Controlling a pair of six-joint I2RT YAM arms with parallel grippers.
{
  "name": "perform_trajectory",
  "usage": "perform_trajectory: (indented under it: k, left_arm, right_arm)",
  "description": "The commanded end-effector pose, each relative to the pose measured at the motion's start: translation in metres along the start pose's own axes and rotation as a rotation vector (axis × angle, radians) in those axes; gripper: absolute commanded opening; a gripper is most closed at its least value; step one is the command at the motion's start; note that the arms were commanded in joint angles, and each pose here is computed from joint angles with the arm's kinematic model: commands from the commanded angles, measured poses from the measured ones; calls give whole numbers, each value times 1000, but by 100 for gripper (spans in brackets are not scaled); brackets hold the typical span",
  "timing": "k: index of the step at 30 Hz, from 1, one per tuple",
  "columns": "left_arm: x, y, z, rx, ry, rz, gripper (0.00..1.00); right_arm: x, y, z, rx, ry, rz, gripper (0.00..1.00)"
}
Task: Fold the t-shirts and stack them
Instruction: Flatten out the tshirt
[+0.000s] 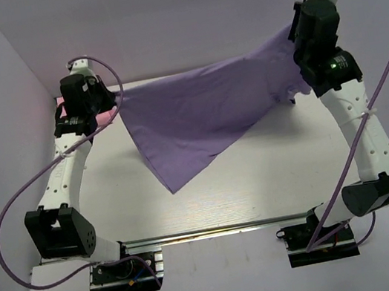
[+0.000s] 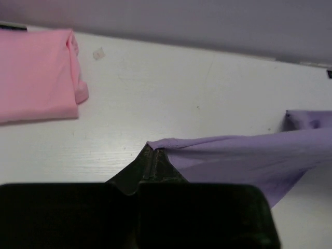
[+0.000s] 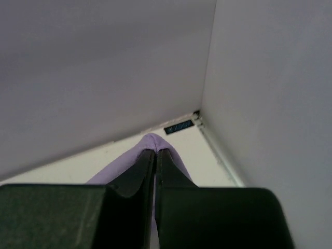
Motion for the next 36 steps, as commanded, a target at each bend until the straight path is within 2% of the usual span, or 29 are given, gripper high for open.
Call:
perform_trajectory:
  k: [1,7,11,13,15,26,33,36]
  left_arm:
    - [-22,62,72,-241,-48,-40,0]
    - [-41,127,118,-406,-122,-89,0]
    - [-50,172,130,-492,-151,-134,0]
    - [-55,189,131,-513,-170,-166,0]
    - [-60,220,140,-583,-176,-184,0]
    - [-74,335,143,-766,-223,-263,0]
    - [-76,379,134,-823,-237,-295,0]
    - [-76,389,130,-838,-238,-299,0]
  right_arm:
    - [-18,8,57,-159,54,-19,0]
    - [-53,57,129,-394,54,-27,0]
    - [-75,92,153,-492,67,-35,0]
    - [-92,120,166,-561,59,-35,0]
    - [-102,147,177,-630,50,4,0]
    - [-159,262,202,-876,-15,88,0]
    - [-180,306,203,-963,-64,126,0]
    - [-177,306,199,-953,-57,159,0]
Point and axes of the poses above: each gripper's point midway between its finger pads, its own y axis back along the fingers, its own x axis along the line the jaws close on, z = x × y, the point moved 6 cm from there along y, back along the fingers, and after that the axes turned 4 degrees about y, right-handed, at the moved point
